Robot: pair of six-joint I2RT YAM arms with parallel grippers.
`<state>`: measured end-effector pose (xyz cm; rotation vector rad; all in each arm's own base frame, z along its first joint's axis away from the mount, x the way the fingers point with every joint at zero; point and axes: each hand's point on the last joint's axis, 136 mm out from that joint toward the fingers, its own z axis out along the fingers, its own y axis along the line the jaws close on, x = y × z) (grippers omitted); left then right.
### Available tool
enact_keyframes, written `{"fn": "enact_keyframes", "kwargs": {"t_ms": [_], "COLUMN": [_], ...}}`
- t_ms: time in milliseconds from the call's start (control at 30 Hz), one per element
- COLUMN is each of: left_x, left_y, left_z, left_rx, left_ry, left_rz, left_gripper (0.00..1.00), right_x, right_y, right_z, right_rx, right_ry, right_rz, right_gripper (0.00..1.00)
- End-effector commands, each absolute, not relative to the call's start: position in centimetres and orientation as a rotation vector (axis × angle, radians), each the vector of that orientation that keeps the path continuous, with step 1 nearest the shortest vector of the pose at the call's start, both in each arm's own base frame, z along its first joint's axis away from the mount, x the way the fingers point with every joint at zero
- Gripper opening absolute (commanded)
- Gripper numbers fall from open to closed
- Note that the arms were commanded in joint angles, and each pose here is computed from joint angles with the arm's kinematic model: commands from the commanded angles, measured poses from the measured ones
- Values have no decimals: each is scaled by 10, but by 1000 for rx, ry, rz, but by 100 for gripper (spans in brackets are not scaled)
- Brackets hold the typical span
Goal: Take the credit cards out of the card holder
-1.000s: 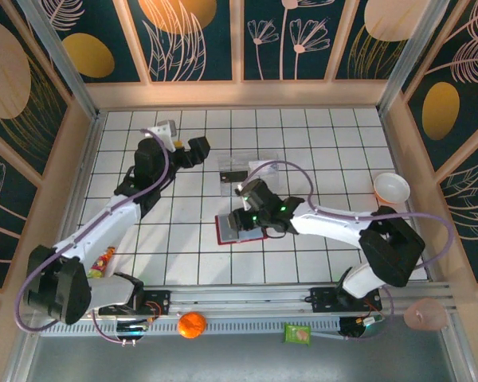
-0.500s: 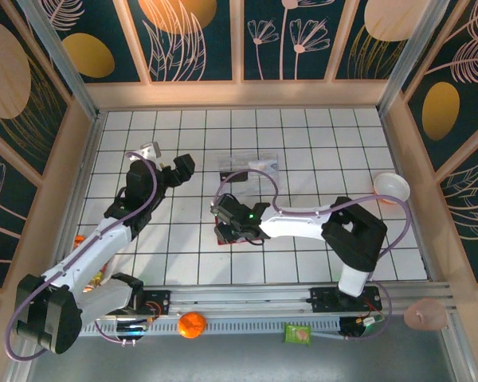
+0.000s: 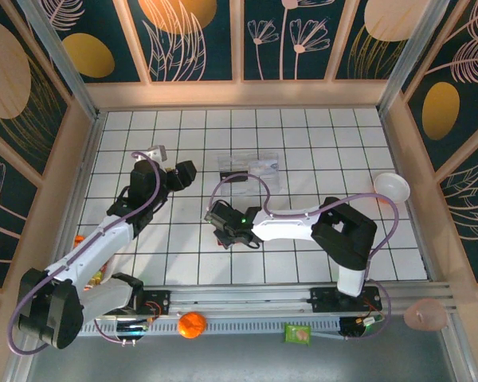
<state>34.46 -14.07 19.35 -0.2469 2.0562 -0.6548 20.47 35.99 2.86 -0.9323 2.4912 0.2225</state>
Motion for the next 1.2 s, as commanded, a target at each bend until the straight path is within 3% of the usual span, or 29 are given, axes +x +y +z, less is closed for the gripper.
{"fn": "enact_keyframes", "kwargs": {"t_ms": [0,200,333,600,933,1167], "left_x": [336,311,288,253,239,240], "left_y": [-158,-197,-221,-249,-233,-232], "left_z": [174,137,106,62,25,18], "left_rx": [-210,-136,-82,34,47,62], "left_ry": [2115,2235,2341,2511,2657,2675], "left_rz": [-773,-882,-943,-959,-810,-784], "left_gripper": [70,27,22,2,0,0], "right_x": [210,220,225,223,223,233], "right_y": [354,360,356,351,321,261], "right_z": [32,72,84,74,56,50], "right_rx": [-855,-670,-545,-466,-326,-77], "right_ry": [2482,2397,2403,2452,2550,2559], "right_rz": [247,552,713,733,580,365], "right_gripper": [0,0,0,0,0,35]}}
